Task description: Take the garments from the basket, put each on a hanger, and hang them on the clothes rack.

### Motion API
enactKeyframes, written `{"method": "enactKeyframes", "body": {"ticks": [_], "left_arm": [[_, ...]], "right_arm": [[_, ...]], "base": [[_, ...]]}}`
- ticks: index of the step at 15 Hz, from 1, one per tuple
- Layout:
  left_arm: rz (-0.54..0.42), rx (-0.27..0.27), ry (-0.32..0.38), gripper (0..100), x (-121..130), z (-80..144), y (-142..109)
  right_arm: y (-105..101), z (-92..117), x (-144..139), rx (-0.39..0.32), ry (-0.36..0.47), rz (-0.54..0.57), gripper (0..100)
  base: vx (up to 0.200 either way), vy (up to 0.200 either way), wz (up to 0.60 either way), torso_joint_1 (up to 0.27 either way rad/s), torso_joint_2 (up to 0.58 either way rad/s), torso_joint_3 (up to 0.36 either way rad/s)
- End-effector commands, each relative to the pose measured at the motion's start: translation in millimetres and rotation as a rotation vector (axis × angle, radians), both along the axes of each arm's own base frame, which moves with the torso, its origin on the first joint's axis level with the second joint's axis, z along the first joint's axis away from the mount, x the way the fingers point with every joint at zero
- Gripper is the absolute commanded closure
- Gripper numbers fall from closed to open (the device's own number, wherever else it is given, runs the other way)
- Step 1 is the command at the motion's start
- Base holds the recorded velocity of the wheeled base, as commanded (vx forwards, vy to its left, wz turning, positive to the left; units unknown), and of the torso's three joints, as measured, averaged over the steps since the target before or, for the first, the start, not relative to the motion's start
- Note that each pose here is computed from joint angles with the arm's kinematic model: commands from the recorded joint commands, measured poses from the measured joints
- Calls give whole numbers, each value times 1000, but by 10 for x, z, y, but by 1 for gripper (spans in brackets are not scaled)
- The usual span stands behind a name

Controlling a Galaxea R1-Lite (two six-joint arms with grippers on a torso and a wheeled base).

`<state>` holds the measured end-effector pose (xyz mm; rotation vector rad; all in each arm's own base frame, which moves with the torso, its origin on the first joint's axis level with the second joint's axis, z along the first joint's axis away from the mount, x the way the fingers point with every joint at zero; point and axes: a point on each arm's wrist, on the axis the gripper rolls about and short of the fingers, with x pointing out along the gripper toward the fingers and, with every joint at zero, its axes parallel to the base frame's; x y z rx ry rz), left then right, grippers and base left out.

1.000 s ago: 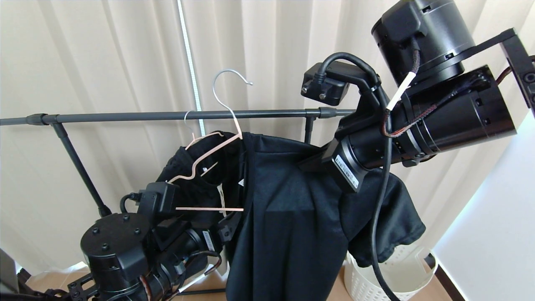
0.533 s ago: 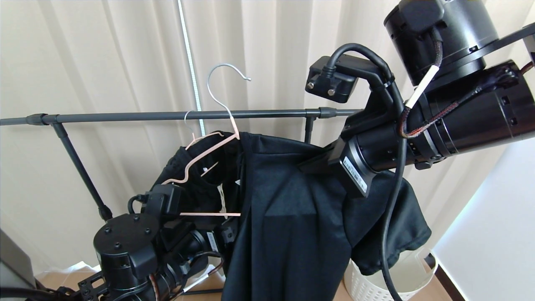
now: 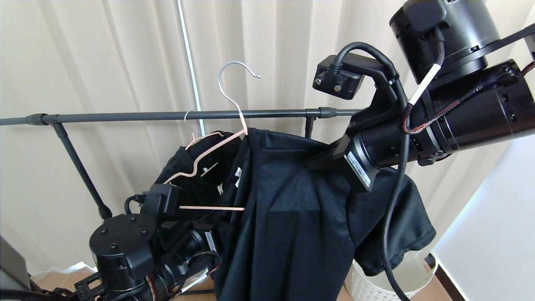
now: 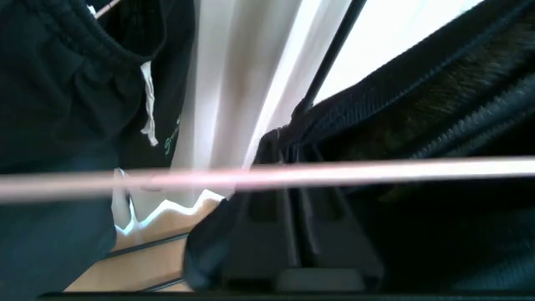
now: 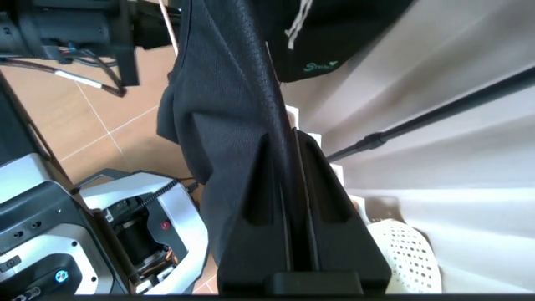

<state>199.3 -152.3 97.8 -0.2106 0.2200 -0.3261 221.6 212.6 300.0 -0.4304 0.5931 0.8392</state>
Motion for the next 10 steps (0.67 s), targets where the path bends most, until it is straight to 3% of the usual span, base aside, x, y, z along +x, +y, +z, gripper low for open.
{"method": "enactKeyframes", "body": {"ticks": [1,10], "left_arm": [[3,-17,-23,100,-17,72,28],[55,-15,-39,100,63,110,156]], "right_arm": [[-68,-55,54,-14,18,-30,100],[-336,-277,90,17,-13,-104,100]], "base": [[0,0,0,0,0,0],[0,0,0,0,0,0]]}}
